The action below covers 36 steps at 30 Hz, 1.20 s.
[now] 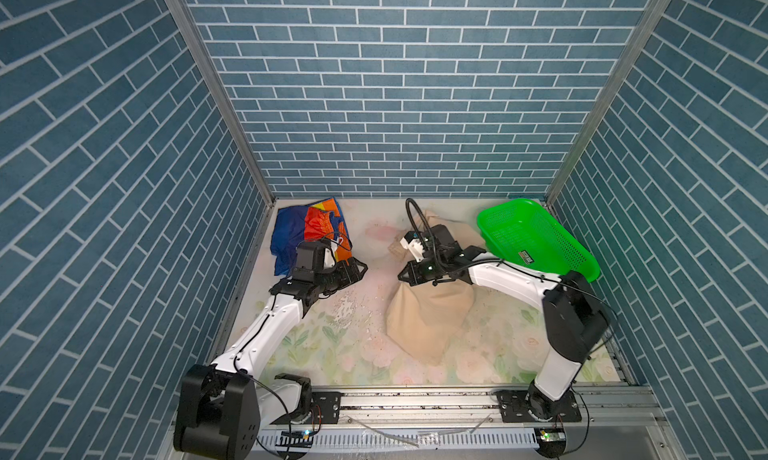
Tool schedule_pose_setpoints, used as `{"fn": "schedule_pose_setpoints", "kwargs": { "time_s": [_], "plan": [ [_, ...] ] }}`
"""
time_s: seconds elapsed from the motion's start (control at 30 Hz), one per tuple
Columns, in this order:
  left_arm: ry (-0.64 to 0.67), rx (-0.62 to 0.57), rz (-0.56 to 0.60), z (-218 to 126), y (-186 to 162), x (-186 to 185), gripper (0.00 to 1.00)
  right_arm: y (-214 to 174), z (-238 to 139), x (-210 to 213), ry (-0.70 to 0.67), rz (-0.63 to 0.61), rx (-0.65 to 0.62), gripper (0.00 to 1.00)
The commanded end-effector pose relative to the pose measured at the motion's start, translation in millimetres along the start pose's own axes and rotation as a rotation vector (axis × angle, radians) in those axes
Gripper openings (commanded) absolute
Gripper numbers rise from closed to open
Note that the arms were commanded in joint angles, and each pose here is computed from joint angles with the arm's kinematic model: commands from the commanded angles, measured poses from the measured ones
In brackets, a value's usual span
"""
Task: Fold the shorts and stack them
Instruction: 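Spread the beige trousers on the table with the right gripper while left approaches them, then grasp the drawstring waistband with the left gripper while right grasps the trouser legs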
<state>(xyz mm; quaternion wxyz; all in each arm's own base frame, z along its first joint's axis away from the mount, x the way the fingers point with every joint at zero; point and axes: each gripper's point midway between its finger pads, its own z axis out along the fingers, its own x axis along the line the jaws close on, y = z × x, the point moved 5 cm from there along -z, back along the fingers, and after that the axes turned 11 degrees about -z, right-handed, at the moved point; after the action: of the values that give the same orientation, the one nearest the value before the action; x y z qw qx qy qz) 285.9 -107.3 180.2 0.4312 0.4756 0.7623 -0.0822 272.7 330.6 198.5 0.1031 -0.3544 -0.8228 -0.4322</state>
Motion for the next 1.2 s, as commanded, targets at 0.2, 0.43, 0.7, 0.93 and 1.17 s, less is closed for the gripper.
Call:
{"fn": "schedule_pose_setpoints", "kwargs": {
  "time_s": [0.2, 0.43, 0.7, 0.93, 1.17],
  "plan": [
    [-0.011, 0.023, 0.005, 13.3, -1.6, -1.2, 0.83, -92.7, -109.6, -84.3, -0.305, 0.324, 0.01, 0.0],
    [-0.02, 0.107, 0.058, 50.1, -17.0, -21.6, 0.82, -174.4, -121.2, -133.2, -0.566, 0.583, 0.145, 0.04],
    [0.003, 0.208, 0.128, 93.0, -37.4, -41.5, 0.84, -148.2, -137.0, -121.4, -0.523, 0.481, 0.052, 0.49],
    [-0.021, 0.263, 0.186, 121.3, -56.2, -66.0, 0.84, -148.7, -140.9, -93.9, -0.445, 0.391, -0.006, 0.62],
    [0.029, 0.291, 0.212, 167.7, -60.4, -63.0, 0.77, -153.1, -105.6, -60.3, -0.257, 0.323, 0.021, 0.65]
  ]
}}
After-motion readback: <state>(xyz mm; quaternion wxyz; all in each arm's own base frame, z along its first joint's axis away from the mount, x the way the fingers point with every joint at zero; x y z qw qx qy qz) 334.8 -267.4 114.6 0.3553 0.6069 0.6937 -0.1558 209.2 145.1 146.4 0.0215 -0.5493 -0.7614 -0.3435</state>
